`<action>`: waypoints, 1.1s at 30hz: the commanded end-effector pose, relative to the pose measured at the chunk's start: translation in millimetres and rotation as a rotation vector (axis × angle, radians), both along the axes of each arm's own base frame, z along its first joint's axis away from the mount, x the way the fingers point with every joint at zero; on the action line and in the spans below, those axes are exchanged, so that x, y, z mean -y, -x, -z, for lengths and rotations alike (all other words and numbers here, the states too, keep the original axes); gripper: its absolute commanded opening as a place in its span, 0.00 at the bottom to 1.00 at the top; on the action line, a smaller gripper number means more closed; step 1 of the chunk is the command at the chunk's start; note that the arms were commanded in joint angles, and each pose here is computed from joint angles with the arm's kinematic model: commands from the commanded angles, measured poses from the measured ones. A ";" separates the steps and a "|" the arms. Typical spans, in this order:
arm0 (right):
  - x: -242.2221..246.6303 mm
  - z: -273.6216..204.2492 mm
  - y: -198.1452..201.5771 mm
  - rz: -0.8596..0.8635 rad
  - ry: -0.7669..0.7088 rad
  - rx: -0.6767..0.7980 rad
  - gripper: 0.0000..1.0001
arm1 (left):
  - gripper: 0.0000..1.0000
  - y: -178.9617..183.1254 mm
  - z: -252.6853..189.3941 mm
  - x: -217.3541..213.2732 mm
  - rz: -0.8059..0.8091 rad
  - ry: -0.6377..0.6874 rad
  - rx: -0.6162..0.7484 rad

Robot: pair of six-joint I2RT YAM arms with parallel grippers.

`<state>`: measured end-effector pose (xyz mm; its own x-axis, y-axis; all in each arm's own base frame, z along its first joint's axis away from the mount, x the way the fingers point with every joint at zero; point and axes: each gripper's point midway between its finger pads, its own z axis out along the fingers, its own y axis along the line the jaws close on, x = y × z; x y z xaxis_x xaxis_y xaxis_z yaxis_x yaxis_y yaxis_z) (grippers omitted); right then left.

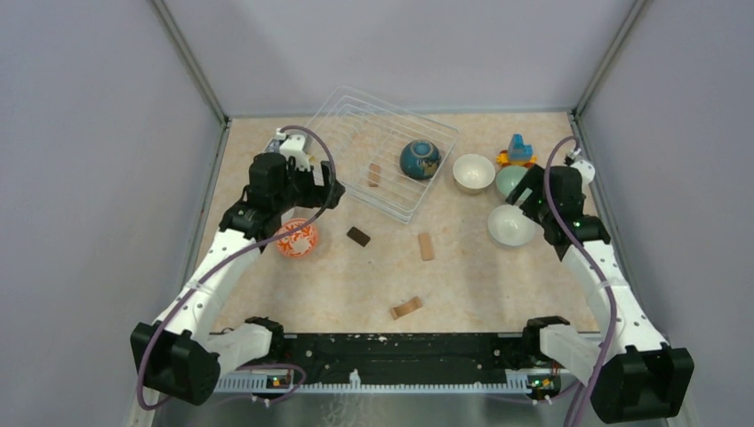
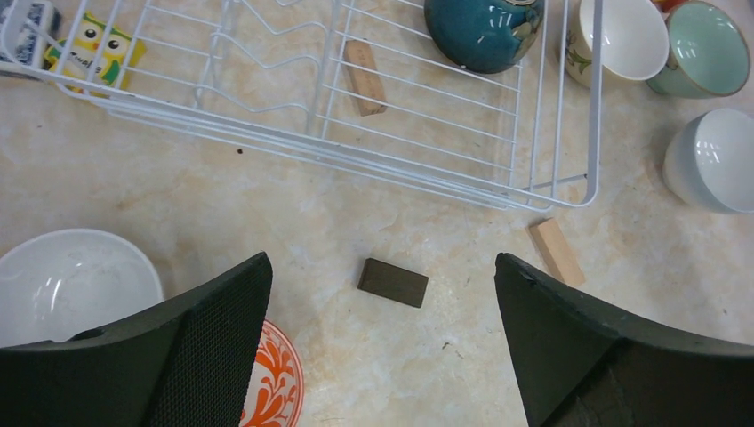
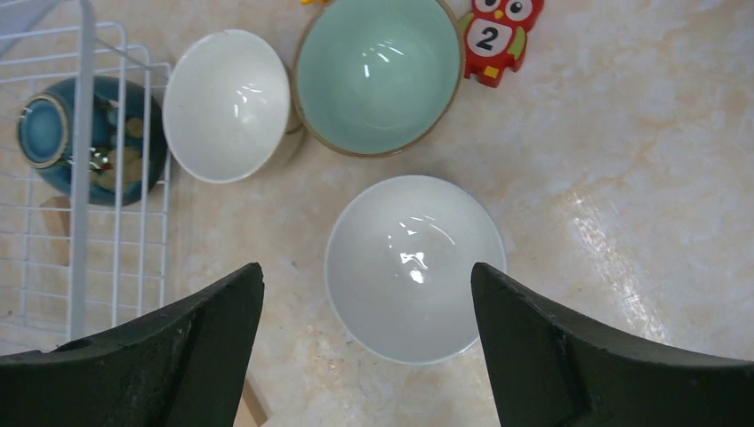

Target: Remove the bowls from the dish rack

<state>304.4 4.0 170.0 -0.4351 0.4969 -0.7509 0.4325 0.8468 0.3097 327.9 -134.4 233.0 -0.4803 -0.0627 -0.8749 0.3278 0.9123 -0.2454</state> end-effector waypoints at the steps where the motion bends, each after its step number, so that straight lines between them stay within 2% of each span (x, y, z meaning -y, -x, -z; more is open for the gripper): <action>1: -9.4 -33.5 5.1 -0.029 -0.058 0.023 0.86 | 0.99 -4.0 -22.4 15.1 0.035 0.080 -0.038; 3: -8.9 -45.4 7.4 -0.023 -0.064 0.034 0.86 | 0.99 -6.9 -20.1 15.7 0.010 0.098 -0.081; 9: -28.8 -56.9 11.9 -0.152 -0.098 0.067 0.87 | 0.99 -11.0 -21.0 24.6 -0.027 0.169 -0.210; 13: -50.2 -54.1 13.4 -0.277 -0.144 0.078 0.88 | 0.99 -10.3 -23.2 37.1 0.017 0.234 -0.210; 18: -84.7 -43.6 20.8 -0.435 -0.272 0.108 0.88 | 0.99 1.6 -36.3 70.7 0.240 0.352 -0.153; 21: -90.9 -34.2 24.9 -0.467 -0.294 0.158 0.89 | 0.99 -1.9 -38.4 83.7 0.298 0.397 -0.180; 26: -86.6 -21.8 32.3 -0.394 -0.341 0.180 0.89 | 0.99 -15.8 -37.6 100.5 0.315 0.413 -0.196; 28: -90.9 -18.3 36.8 -0.417 -0.357 0.181 0.89 | 0.97 -23.0 -38.5 111.2 0.308 0.414 -0.187; 33: -90.8 -8.4 42.6 -0.423 -0.352 0.140 0.89 | 0.93 -51.0 -35.0 147.7 0.255 0.312 -0.178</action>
